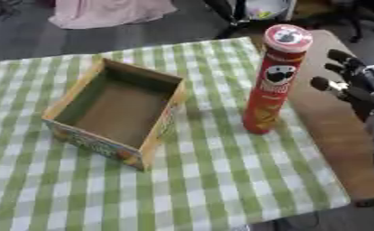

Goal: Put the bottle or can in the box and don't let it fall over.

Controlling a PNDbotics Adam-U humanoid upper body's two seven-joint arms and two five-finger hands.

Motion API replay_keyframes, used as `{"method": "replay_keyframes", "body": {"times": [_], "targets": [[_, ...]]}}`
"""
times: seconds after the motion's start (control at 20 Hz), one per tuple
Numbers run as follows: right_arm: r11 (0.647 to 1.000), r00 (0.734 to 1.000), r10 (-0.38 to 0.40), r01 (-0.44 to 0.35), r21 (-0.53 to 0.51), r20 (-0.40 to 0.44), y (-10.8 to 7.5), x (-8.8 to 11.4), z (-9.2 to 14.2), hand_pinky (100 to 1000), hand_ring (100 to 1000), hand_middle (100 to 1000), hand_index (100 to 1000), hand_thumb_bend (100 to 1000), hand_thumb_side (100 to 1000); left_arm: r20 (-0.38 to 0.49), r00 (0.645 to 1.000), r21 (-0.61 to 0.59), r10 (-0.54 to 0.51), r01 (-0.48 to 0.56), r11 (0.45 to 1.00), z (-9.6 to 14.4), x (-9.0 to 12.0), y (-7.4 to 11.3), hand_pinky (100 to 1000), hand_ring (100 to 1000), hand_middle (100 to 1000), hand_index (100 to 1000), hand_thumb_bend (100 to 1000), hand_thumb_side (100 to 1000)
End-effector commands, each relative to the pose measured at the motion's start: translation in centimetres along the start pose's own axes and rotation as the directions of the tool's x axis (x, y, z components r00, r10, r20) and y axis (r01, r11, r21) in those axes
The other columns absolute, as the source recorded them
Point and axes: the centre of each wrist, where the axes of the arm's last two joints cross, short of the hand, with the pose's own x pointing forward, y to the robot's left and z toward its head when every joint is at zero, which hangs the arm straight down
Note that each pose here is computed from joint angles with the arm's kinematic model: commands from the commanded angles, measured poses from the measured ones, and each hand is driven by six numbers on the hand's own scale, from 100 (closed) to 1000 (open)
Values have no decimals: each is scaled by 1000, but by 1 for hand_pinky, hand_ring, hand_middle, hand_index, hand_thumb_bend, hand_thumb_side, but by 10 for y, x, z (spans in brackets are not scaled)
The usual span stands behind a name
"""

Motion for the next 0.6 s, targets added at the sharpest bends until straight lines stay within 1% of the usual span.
{"method": "replay_keyframes", "body": {"times": [0.05,0.6], "targets": [[999,999,22,-23,23,41,-7,16,-6,697,990,1000,951,993,366,38,999,-2,-26,26,1000,-6,11,7,836,731,720,736,625,457],[998,999,-6,4,70,34,-2,15,-6,699,994,1000,954,986,363,36,999,-4,-24,24,1000,-6,11,6,835,730,721,736,625,456]]}}
